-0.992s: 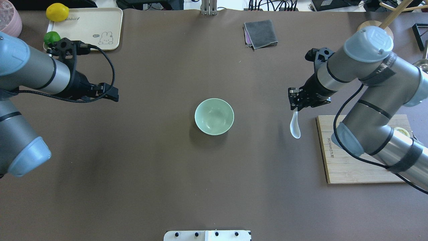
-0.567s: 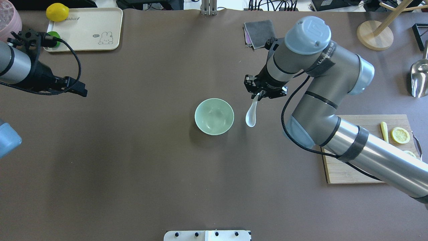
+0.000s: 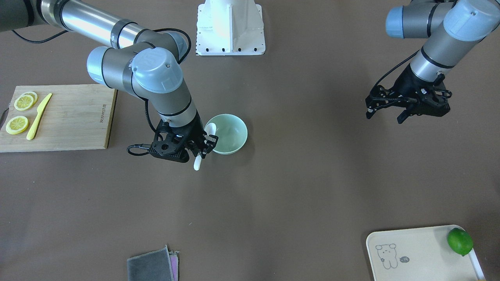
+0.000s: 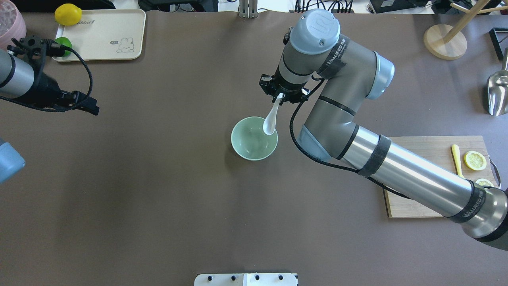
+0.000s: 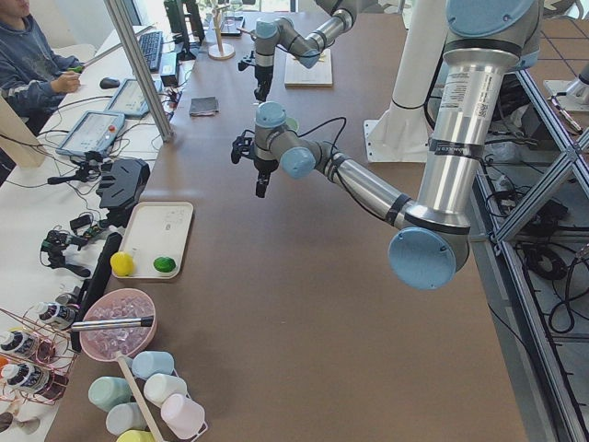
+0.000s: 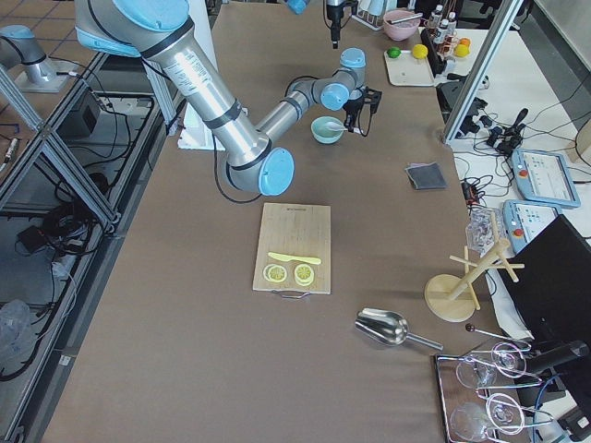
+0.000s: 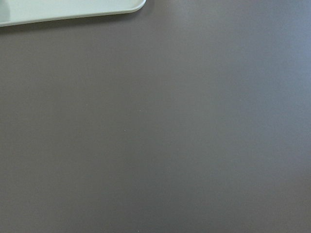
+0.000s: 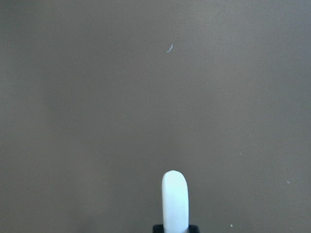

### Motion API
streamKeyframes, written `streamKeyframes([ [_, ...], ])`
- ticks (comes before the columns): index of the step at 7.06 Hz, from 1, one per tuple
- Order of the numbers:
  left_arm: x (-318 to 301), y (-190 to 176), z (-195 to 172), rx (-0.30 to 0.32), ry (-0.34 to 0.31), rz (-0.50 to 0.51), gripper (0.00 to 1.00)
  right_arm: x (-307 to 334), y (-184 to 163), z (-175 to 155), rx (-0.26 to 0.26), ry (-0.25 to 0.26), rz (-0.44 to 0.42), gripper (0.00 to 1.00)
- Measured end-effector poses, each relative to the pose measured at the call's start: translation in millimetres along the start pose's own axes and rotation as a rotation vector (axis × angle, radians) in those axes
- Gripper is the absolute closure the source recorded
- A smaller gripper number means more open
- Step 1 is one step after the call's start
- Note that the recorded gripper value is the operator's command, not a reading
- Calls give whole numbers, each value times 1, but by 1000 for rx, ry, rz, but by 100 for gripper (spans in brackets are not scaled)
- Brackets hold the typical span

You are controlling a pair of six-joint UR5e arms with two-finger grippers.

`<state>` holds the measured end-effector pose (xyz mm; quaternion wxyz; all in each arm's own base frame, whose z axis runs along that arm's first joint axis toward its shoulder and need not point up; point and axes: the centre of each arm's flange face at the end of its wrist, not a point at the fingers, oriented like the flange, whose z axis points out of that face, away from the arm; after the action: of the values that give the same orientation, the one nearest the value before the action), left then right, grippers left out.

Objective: Place spoon in bowl
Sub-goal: 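Lower the spoon into the bowl and open the right gripper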

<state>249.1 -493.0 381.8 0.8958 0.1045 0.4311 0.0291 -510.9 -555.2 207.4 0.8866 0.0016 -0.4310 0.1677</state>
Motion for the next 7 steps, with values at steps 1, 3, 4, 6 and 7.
streamKeyframes([
  [1,2,-3,4,-2,0,1,3,-6,7,6,14,6,10,100],
  [3,7,-17,15,-7,-2,-1,3,-22,26,10,38,-1,35,100],
  [4,8,-21,19,-8,-2,-1,3,-27,32,11,54,-3,39,84],
  [6,8,-22,21,-14,8,0,3,-28,35,16,85,7,38,0],
  [7,9,-22,20,-22,17,0,3,-29,38,20,98,11,32,0],
])
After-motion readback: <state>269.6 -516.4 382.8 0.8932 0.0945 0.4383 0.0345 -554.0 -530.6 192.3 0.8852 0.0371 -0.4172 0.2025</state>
